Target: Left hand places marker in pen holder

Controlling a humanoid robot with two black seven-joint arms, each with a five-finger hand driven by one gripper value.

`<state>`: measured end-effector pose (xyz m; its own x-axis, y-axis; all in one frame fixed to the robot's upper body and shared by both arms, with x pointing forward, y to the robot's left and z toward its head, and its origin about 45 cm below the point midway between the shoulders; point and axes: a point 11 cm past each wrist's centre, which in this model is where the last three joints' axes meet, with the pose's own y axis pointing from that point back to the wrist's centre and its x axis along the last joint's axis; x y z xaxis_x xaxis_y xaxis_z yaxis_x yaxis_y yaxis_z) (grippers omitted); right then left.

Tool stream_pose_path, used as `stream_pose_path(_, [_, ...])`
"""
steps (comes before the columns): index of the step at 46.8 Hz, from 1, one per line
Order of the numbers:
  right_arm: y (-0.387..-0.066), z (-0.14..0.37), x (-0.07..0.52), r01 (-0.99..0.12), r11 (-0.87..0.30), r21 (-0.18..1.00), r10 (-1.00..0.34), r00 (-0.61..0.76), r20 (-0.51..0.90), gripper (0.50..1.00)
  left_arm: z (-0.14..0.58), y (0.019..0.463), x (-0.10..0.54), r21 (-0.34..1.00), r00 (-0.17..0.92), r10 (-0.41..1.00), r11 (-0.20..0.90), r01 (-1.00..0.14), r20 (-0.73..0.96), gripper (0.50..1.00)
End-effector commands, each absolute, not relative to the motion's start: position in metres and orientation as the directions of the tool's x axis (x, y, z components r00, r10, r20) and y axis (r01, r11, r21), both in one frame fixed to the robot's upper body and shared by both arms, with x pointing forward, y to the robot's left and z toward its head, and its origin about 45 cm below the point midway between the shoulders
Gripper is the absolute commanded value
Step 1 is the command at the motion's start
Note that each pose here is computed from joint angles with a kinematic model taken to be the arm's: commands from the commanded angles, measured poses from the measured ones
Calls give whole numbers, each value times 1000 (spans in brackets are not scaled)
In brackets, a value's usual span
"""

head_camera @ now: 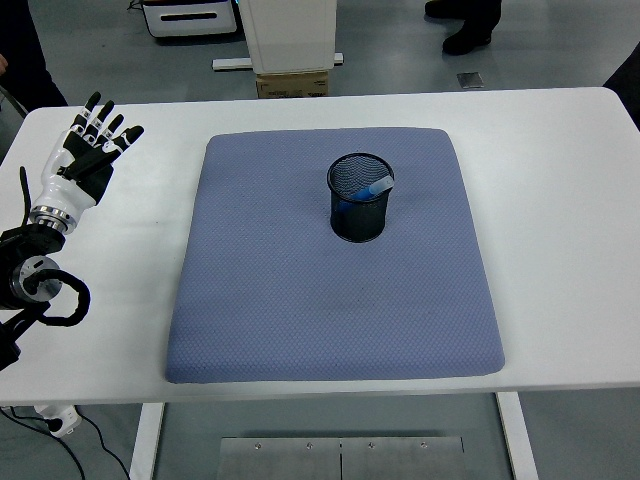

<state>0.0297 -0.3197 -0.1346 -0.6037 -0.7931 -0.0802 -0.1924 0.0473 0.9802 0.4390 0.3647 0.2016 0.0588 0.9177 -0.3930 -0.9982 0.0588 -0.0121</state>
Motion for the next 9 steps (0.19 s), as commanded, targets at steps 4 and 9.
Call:
stream_pose_path(4, [-319, -135, 30, -192, 45, 980, -794, -602, -81, 1000, 202, 366, 439, -13, 58, 919, 58, -998, -391, 1000])
stream_pose_path(9, [-319, -134, 31, -197, 46, 979, -789, -609, -86, 1000, 205, 372, 438, -15, 52, 923, 50, -999, -382, 1000])
